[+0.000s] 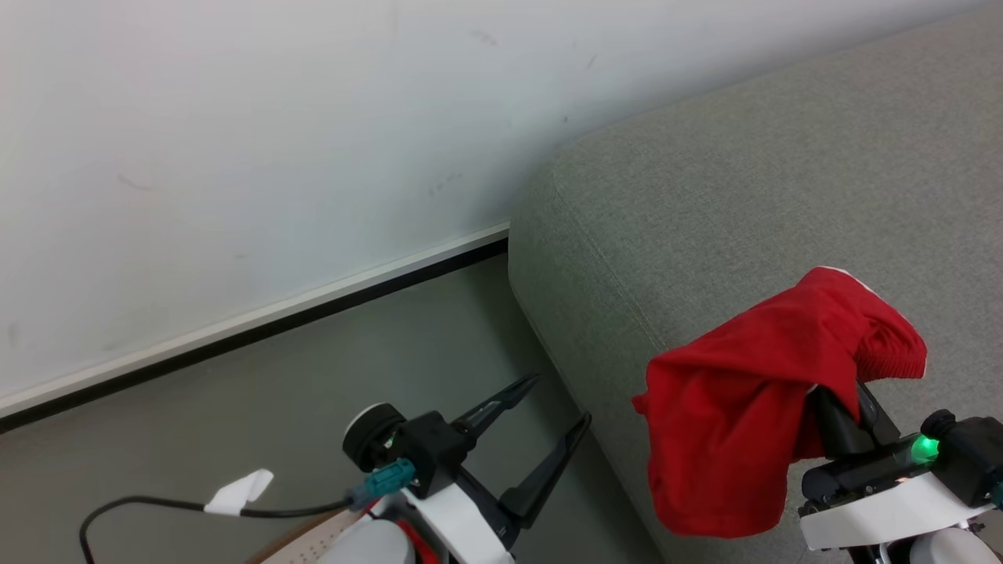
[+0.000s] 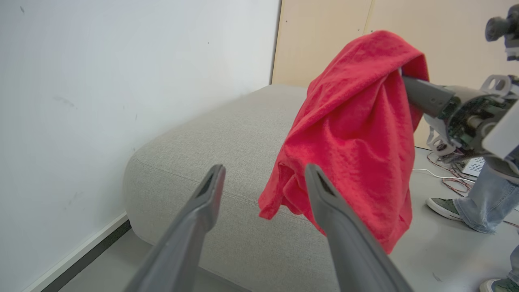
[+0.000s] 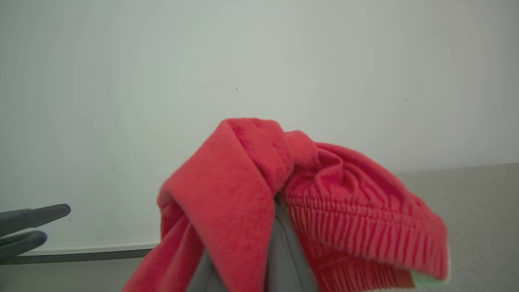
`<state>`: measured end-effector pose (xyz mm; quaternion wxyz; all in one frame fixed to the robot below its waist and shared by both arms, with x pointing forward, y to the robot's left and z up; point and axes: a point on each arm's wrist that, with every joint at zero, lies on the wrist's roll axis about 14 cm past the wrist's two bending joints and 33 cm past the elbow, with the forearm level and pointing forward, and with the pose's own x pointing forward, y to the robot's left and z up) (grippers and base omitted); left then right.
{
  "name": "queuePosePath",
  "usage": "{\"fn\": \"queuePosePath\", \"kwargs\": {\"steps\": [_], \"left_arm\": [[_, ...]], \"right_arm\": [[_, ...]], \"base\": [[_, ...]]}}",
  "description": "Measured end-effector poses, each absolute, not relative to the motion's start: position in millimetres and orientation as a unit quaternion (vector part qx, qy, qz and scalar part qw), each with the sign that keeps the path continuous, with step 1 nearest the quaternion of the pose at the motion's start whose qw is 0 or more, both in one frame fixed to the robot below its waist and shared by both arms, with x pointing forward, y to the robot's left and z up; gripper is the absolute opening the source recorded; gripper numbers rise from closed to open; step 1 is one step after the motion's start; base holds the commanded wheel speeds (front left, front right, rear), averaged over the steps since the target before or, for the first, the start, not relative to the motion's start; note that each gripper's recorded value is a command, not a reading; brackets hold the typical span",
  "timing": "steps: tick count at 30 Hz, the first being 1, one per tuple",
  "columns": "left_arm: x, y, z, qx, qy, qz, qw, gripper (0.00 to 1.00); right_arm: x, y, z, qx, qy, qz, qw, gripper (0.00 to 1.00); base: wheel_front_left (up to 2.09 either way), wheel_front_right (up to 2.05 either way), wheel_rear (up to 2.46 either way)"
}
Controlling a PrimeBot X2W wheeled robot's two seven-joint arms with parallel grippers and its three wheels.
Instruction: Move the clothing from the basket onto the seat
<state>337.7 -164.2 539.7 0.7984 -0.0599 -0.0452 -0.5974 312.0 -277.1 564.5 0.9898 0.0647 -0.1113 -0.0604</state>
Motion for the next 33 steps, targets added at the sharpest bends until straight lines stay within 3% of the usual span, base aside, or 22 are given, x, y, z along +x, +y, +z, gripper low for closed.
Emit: {"fn": "queuePosePath", "kwargs": {"steps": [6, 20, 29, 33], "left_arm": [[353.3, -162.1, 532.9, -0.048, -0.05, -0.601, 0.796, 1.0], [427.2, -135.9, 486.0, -0.041, -0.03, -0.59, 0.806, 1.0], [472.8, -100.4, 415.2, -0.049, 0.022, -0.559, 0.828, 1.0], [481.5, -87.4, 388.6, -0.059, 0.044, -0.543, 0.837, 1.0]], "right_arm": [[329.1, -282.1, 569.1, 0.06, -0.115, -0.066, 0.989, 0.0], [433.7, -355.9, 628.4, 0.065, -0.208, -0.122, 0.968, 0.0], [509.0, -425.1, 585.2, 0.038, -0.16, -0.188, 0.968, 0.0], [536.3, -446.5, 546.6, 0.029, -0.106, -0.212, 0.971, 0.0]], "base": [[0.0, 0.0, 0.0], [0.0, 0.0, 0.0], [0.0, 0.0, 0.0], [0.0, 0.0, 0.0]]}}
